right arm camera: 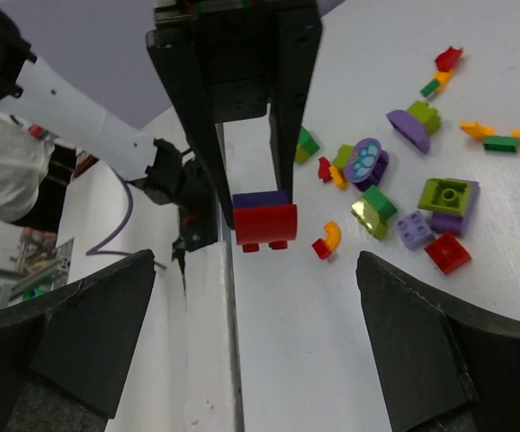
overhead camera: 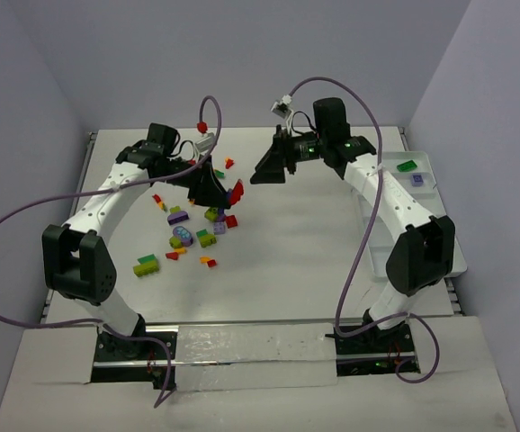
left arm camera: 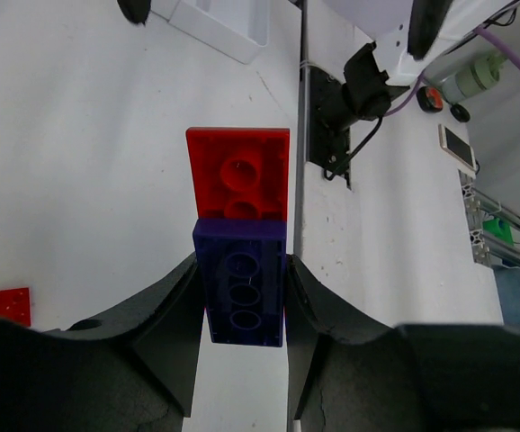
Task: Sort the legos into containers by color
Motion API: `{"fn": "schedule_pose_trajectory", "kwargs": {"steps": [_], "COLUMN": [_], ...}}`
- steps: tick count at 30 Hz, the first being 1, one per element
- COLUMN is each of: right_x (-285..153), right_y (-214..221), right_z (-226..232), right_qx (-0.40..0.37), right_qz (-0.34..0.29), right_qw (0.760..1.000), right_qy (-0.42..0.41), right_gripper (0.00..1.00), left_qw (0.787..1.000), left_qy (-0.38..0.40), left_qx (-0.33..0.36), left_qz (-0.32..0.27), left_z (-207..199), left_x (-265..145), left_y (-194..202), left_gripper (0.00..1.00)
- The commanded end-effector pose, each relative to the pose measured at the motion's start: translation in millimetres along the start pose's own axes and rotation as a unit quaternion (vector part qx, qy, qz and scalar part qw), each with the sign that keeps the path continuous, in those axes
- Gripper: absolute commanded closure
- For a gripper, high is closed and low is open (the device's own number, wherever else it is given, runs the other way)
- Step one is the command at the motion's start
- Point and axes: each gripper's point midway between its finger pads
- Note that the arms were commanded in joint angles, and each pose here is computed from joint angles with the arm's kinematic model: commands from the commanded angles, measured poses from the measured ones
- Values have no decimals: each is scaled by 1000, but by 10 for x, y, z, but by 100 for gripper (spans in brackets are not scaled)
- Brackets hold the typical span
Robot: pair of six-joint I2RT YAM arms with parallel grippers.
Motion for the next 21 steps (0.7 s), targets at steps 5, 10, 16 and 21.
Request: {"fn": "schedule_pose_trajectory", "kwargs": {"steps": [5, 10, 16, 21], "right_x": [126, 187, 250, 296], "right_y": [76, 108, 195, 251], "right_z": [336, 271, 283, 322], "right_qx": [-31, -6, 19, 11], "right_qz": [22, 30, 48, 59], "right_qw": [997, 997, 995, 994], "right_qy": [-63, -67, -81, -87], "right_gripper": [0, 0, 5, 18], "left_qw": [998, 998, 998, 998], "left_qy": [60, 55, 39, 37], "left_qx": [30, 36, 44, 44], "left_qz": [-12, -14, -16, -14], "left_z": [-377, -406, -409, -402], "left_x": [28, 43, 59, 100], "left_y": [-70, -72, -98, -95], "left_gripper": [100, 100, 100, 100]}}
Point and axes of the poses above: each gripper's point midway between its finger pads, its own x axis out along the fingers, its own z axis along the line the jaws close on, y = z × x, and after that the axes turned 1 degree about -x, right-handed
